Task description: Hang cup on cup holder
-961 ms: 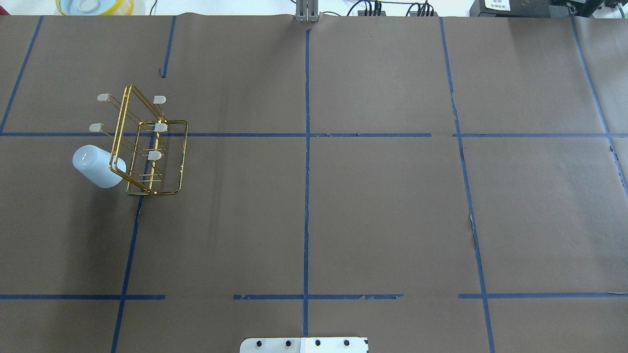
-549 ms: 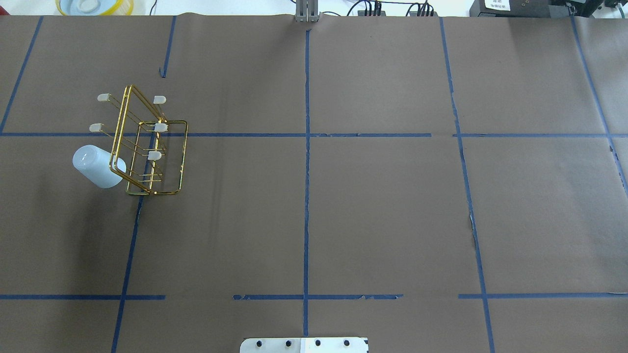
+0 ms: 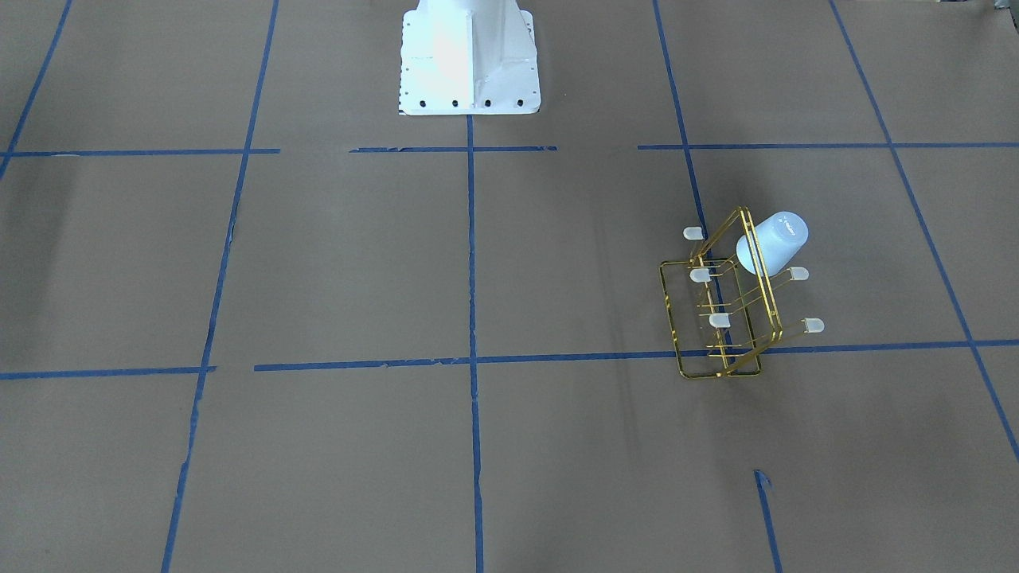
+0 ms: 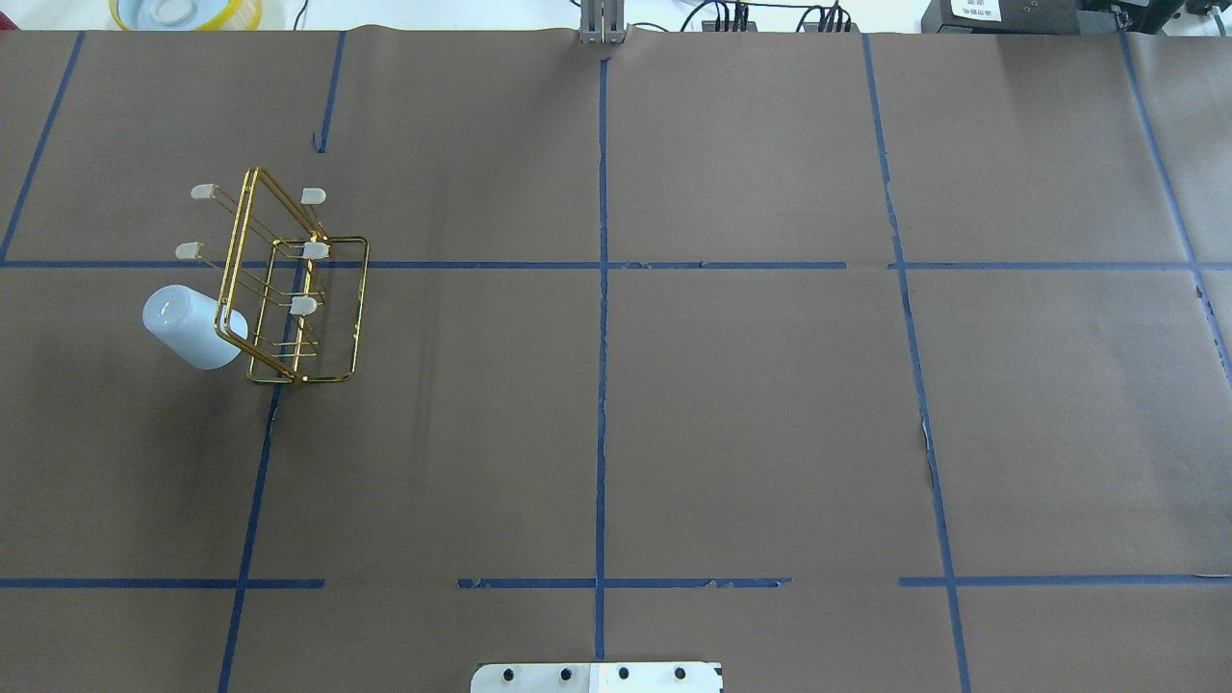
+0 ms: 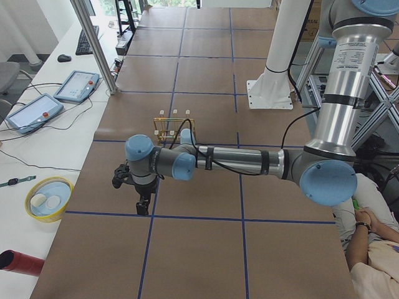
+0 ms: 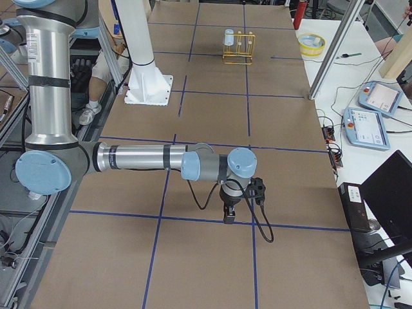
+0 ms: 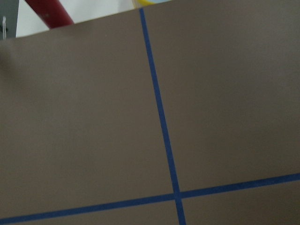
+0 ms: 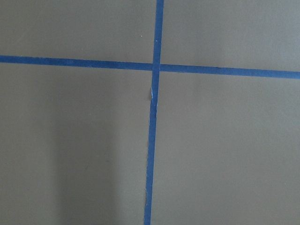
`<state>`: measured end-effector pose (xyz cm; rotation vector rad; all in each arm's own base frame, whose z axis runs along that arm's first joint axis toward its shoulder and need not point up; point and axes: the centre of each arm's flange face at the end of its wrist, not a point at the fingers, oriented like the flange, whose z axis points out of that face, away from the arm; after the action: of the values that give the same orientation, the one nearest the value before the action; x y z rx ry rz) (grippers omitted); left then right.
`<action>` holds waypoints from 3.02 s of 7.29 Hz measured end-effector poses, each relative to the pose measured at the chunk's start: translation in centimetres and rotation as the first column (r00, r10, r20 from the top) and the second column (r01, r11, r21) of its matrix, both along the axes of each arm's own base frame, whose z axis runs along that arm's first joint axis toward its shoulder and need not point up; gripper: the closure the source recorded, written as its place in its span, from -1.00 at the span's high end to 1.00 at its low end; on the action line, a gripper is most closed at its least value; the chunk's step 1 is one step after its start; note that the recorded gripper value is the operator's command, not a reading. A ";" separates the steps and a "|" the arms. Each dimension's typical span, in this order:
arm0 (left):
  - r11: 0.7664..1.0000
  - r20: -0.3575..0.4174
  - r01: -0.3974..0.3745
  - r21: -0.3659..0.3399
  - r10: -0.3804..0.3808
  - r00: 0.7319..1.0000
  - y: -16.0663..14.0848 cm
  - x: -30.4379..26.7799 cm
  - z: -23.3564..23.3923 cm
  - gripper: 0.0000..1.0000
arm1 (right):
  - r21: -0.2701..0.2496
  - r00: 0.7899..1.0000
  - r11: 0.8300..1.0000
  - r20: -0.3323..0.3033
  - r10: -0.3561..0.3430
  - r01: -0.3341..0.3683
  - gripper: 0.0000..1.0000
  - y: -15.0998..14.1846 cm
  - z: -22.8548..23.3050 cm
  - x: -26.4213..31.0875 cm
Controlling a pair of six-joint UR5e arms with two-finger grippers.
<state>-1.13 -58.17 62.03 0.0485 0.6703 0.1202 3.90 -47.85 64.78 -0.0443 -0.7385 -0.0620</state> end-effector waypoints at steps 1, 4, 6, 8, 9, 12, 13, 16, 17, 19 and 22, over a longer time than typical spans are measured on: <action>0.999 -0.047 -0.030 -0.045 0.028 0.999 -0.1 0.1 -0.6 1.00 | 0.000 1.000 1.000 0.000 0.000 0.000 1.00 0.0 0.0 0.0; 0.990 -0.188 -0.138 0.016 0.138 0.972 1.3 -0.1 0.0 1.00 | 0.000 1.000 1.000 0.000 0.000 0.000 1.00 0.0 0.0 0.0; 0.990 -0.225 -0.143 0.015 0.143 0.964 3.0 -1.1 1.7 1.00 | 0.000 1.000 1.000 0.000 0.000 0.000 1.00 0.0 0.0 0.0; 0.995 -0.223 -0.101 -0.018 0.095 0.970 3.5 -2.4 2.2 1.00 | 0.000 1.000 1.000 0.000 0.000 0.000 1.00 0.0 0.0 0.0; 0.997 -0.219 -0.037 -0.062 0.023 0.976 4.2 -3.8 2.0 1.00 | 0.000 1.000 1.000 0.000 0.000 0.000 1.00 0.0 0.0 0.0; 0.997 -0.134 0.044 -0.068 -0.053 0.990 8.4 -6.1 2.2 1.00 | 0.001 1.000 1.000 0.000 0.000 0.000 1.00 0.0 0.0 0.0; 0.997 -0.114 0.045 -0.068 -0.052 0.992 8.5 -6.1 3.3 1.00 | 0.001 1.000 1.000 0.000 0.000 0.000 1.00 0.0 0.0 0.0; 0.999 -0.141 0.042 0.011 -0.040 0.989 9.1 -5.8 5.7 1.00 | 0.000 1.000 1.000 0.000 0.000 0.000 1.00 0.0 0.0 0.0; 0.999 -0.146 0.044 0.026 -0.040 0.988 9.0 -5.9 5.4 1.00 | 0.000 1.000 1.000 0.000 0.000 0.000 1.00 0.0 0.0 0.0; 0.998 -0.149 0.050 0.036 -0.045 0.988 9.4 -6.3 4.9 1.00 | 0.001 1.000 1.000 0.000 0.000 0.000 1.00 0.0 0.0 0.0; 0.998 -0.144 0.061 0.011 -0.059 0.988 10.3 -6.6 3.9 1.00 | 0.000 1.000 1.000 0.000 0.000 0.000 1.00 0.0 0.0 0.0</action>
<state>-7.78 -47.86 65.90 0.0926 0.8106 0.0642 3.90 -47.84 64.79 -0.0438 -0.7386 -0.0621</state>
